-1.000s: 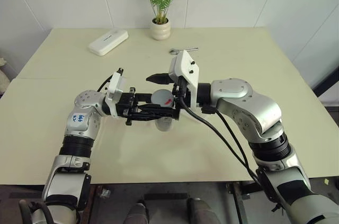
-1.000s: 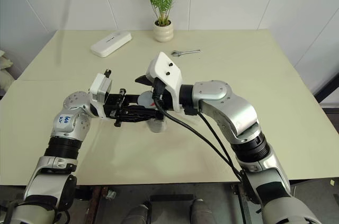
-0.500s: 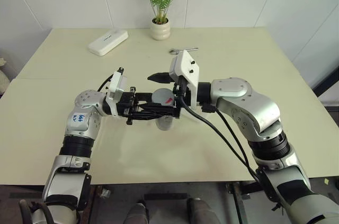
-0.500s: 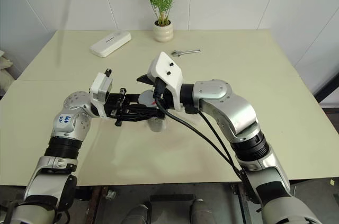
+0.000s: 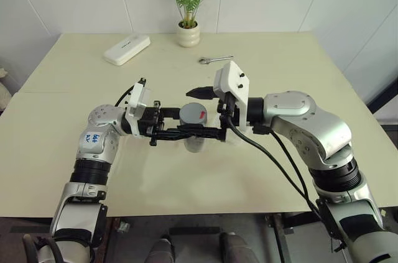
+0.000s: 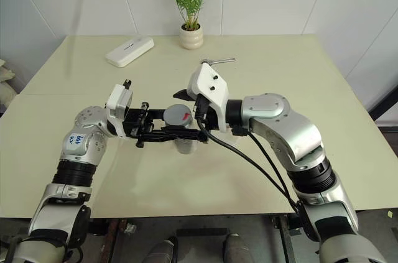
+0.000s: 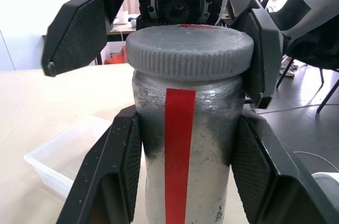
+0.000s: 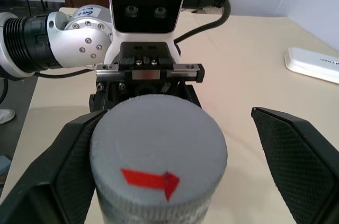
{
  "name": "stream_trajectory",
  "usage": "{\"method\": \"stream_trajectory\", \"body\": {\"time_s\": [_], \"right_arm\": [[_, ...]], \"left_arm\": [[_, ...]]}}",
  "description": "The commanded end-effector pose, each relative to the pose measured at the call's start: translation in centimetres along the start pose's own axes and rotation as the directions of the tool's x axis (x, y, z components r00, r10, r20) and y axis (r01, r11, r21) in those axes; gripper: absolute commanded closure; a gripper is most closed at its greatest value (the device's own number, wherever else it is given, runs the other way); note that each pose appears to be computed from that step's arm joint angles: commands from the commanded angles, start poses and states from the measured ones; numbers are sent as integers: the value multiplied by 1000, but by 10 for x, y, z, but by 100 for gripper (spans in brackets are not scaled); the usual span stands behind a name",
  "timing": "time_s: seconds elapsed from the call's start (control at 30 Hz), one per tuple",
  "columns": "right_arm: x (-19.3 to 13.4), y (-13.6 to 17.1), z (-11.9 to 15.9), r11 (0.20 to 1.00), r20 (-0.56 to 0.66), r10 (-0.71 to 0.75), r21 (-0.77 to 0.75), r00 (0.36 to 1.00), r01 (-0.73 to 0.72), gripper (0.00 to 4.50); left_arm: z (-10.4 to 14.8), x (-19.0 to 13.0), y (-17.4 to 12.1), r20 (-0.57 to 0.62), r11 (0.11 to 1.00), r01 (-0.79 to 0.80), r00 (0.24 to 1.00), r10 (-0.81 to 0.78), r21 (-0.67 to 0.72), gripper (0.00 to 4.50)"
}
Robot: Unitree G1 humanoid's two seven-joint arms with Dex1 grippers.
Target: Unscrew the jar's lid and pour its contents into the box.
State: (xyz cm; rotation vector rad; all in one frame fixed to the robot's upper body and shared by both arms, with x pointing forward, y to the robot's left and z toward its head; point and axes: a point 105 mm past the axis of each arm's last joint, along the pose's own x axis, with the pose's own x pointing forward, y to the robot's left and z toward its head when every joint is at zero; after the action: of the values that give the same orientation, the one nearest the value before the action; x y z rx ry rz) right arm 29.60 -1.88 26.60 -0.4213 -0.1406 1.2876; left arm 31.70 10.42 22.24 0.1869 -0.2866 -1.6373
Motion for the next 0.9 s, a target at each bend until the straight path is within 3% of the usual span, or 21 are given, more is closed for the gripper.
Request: {"method": "stream_trajectory", "body": {"time_s": [0.03, 0.43, 0.6, 0.9], "right_arm": [[-22, -18, 8, 993, 8, -116, -24, 993, 116, 3], [-33, -8, 10, 995, 0, -99, -22, 995, 99, 3], [-21, 15, 17, 1000, 50, 3, -2, 999, -3, 3], [-3, 14, 23, 1000, 96, 11, -3, 995, -11, 3]], "left_arm": [[9, 1, -6, 19, 998, 36, 999, -37, 42, 250], [3, -4, -7, 6, 1000, 15, 1000, -15, 11, 250], [1, -5, -7, -2, 1000, 15, 1000, -15, -9, 250], [0, -3, -9, -10, 999, 38, 999, -39, -31, 250]]}}
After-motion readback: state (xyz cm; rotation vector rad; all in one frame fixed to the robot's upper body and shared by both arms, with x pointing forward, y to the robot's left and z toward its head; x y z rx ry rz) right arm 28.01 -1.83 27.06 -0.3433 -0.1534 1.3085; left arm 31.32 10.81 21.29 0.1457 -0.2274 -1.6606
